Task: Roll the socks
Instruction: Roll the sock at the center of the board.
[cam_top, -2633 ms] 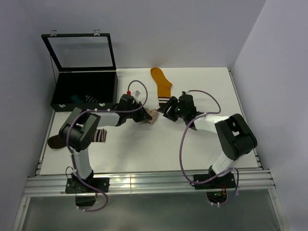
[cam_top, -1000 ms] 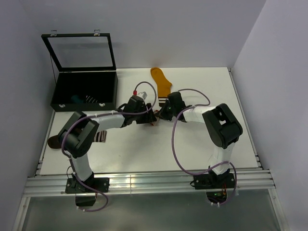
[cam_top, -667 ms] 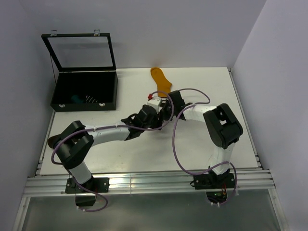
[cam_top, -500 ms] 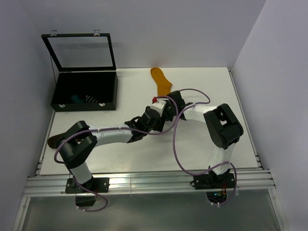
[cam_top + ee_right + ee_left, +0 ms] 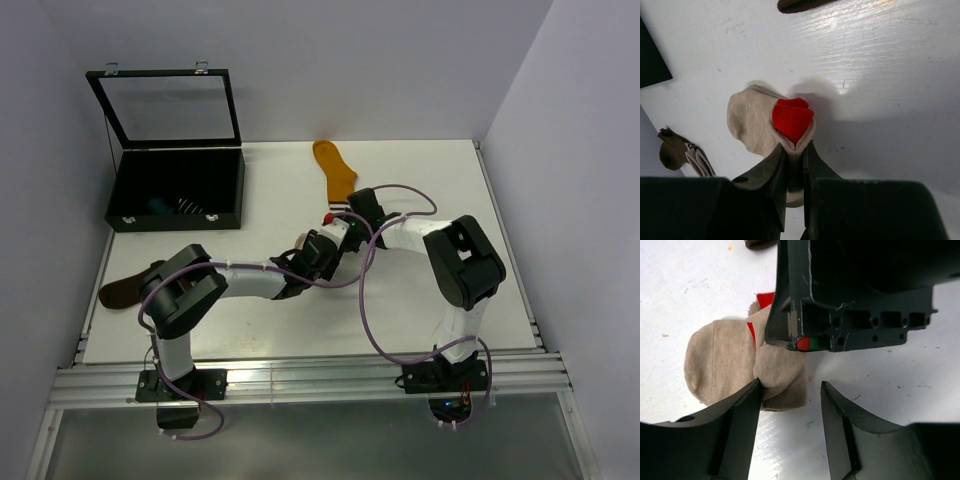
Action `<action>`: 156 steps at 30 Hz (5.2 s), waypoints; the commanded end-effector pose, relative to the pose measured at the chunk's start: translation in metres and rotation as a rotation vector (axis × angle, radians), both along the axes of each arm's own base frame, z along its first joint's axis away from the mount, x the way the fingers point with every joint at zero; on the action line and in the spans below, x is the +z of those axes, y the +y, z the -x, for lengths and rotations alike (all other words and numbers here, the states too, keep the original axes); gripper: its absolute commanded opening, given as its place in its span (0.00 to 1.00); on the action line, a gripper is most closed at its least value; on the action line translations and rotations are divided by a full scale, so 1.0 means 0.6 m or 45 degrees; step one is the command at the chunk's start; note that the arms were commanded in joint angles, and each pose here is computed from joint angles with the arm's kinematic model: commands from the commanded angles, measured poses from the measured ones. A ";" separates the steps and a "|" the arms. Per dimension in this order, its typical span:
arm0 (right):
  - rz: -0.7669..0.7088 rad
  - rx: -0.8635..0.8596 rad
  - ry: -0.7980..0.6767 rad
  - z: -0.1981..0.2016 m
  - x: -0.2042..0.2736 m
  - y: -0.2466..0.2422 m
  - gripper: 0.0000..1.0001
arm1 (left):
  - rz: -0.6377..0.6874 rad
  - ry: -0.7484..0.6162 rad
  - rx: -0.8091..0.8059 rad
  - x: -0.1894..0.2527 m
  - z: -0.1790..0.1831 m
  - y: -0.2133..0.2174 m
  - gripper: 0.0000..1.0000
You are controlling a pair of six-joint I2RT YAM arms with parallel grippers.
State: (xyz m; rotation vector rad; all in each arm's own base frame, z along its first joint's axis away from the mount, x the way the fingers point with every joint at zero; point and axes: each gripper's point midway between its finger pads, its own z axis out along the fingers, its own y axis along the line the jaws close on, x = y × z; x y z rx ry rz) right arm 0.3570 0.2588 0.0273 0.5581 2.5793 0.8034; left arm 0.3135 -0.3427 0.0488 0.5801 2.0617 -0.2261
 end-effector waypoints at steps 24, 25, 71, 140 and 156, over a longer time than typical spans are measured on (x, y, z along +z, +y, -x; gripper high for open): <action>-0.158 -0.057 -0.257 -0.021 0.106 -0.025 0.60 | 0.292 0.313 -0.078 0.005 -0.001 -0.023 0.00; -0.167 -0.064 -0.274 -0.021 0.111 -0.026 0.62 | 0.336 0.352 -0.045 0.004 -0.016 -0.007 0.00; -0.148 -0.068 -0.251 -0.050 0.009 0.024 0.17 | 0.605 1.205 0.239 -0.114 -0.010 0.062 0.04; -0.096 0.145 0.050 0.020 0.027 0.017 0.05 | -0.172 0.072 0.029 -0.056 0.000 -0.042 0.11; -0.177 0.001 -0.193 -0.022 0.091 -0.044 0.57 | 0.290 0.493 -0.107 -0.022 -0.005 -0.027 0.01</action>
